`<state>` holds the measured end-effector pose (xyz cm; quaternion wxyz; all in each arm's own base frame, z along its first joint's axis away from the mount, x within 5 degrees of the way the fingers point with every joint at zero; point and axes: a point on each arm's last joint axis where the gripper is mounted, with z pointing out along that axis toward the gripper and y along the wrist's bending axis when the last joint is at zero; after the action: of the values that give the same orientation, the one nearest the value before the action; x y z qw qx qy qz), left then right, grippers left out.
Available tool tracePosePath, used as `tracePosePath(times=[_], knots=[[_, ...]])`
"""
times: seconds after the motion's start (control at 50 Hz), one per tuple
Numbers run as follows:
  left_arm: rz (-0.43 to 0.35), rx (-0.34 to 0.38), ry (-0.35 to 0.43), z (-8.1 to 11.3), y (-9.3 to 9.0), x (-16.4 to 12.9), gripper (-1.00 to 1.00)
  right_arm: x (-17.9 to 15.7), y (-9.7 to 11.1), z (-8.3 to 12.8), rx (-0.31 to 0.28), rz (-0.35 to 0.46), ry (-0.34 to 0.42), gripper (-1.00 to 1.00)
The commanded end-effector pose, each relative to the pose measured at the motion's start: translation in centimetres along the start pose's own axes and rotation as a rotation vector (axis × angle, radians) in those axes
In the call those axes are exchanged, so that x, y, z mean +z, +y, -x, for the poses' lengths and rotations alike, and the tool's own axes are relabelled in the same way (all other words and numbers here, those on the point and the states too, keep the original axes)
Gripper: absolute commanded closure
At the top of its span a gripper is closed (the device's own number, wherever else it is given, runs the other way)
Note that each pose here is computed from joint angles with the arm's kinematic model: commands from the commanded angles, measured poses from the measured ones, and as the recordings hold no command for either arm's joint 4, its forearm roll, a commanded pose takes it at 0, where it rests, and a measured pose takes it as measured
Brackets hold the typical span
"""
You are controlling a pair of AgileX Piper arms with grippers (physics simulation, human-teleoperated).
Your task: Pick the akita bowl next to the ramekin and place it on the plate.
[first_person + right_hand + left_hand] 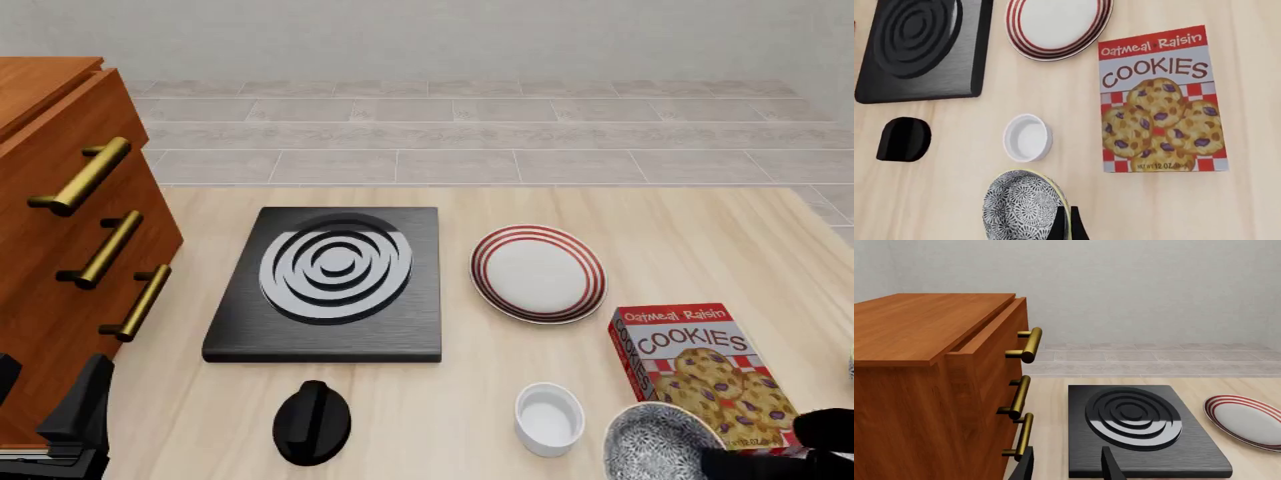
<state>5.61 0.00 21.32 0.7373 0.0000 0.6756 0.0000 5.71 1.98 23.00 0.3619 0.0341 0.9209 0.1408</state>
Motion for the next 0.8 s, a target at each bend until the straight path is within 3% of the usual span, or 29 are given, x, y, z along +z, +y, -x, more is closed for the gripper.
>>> tracePosePath(times=[0.02, 0.2, 0.8], knots=[[0.0, 0.0, 0.0, 0.0, 0.0, 0.0, -1.0, -0.7, 1.1, 2.0, -0.006, 0.04, -0.042, 1.0], [0.0, 0.0, 0.0, 0.0, 0.0, 0.0, -1.0, -0.8, 1.8, 3.6, -0.01, 0.05, -0.068, 1.0], [0.0, 0.0, 0.0, 0.0, 0.0, 0.0, -1.0, 3.4, 4.2, 8.5, 0.036, 0.069, -0.088, 1.0]])
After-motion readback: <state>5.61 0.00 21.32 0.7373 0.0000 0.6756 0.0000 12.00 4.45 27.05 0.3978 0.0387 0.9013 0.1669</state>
